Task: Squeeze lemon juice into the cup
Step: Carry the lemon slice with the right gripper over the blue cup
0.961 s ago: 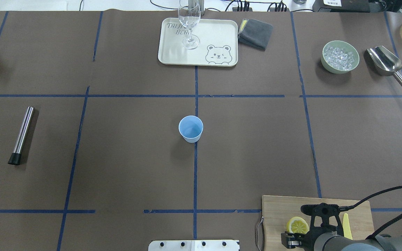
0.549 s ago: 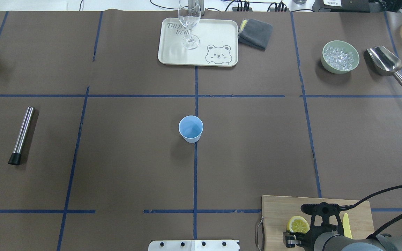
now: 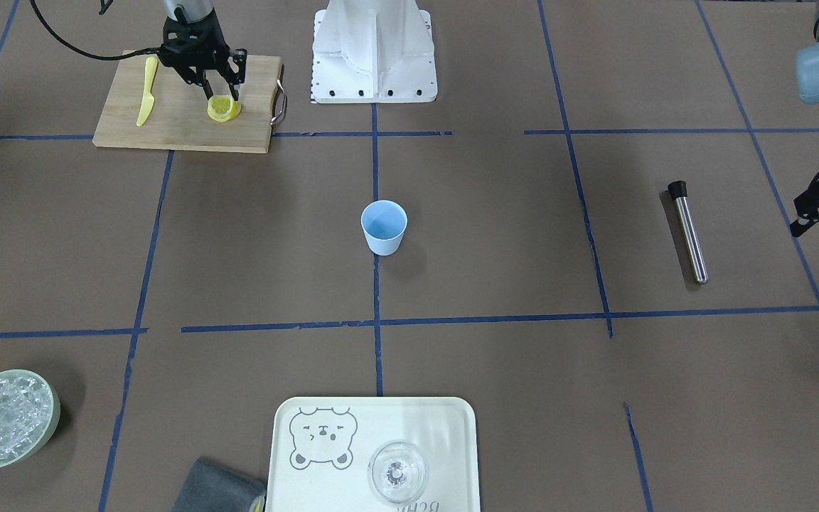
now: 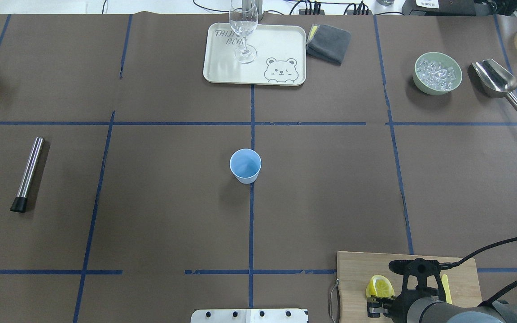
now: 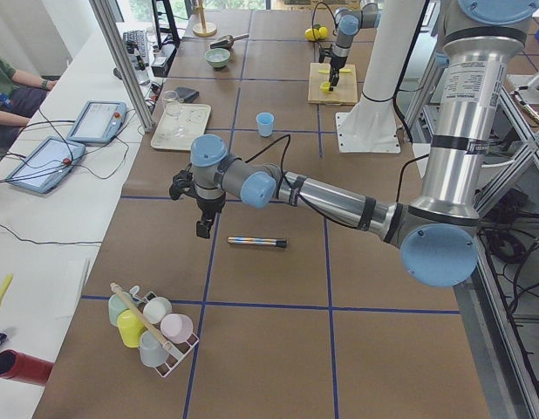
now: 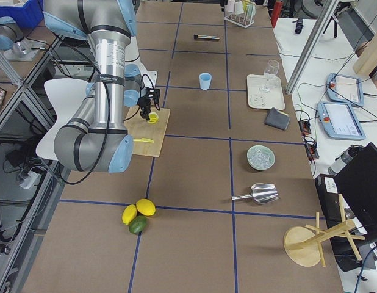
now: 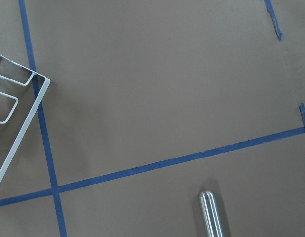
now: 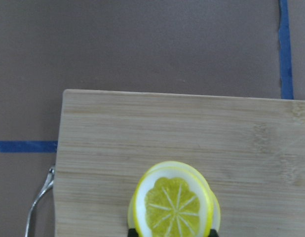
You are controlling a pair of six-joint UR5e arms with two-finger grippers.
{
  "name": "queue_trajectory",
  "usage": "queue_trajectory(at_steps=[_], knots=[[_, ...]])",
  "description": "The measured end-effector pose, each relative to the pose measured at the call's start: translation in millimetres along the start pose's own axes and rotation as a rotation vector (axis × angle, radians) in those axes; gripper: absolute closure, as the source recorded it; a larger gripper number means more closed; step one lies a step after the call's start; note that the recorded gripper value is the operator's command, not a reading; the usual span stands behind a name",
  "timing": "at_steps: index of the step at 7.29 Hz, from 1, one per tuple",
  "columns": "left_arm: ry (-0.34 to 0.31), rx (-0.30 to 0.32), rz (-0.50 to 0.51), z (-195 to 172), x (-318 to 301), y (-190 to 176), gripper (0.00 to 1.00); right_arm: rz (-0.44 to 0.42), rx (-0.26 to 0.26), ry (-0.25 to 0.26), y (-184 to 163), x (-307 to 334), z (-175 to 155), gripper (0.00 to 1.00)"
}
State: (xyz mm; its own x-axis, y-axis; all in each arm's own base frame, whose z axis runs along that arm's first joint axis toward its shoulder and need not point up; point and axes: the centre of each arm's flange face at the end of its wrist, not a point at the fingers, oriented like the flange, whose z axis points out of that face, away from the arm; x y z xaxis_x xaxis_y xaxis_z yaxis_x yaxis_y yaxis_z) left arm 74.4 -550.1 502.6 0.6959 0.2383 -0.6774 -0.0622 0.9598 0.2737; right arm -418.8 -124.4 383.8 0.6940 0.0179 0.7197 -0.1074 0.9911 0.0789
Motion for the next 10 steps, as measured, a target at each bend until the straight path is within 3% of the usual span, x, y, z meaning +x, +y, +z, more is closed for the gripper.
queue_trajectory(at_steps=[6,10], knots=[[0.0,0.003,0.002,-1.7,1.1,-0.1,0.0,0.042,0.03,-0.052,-24.2,-2.9,-35.2,0.75],[0.001,0.005,0.003,-2.9,2.2,-0.3,0.0,0.101,0.038,-0.089,-54.3,-4.2,-57.2,0.78]])
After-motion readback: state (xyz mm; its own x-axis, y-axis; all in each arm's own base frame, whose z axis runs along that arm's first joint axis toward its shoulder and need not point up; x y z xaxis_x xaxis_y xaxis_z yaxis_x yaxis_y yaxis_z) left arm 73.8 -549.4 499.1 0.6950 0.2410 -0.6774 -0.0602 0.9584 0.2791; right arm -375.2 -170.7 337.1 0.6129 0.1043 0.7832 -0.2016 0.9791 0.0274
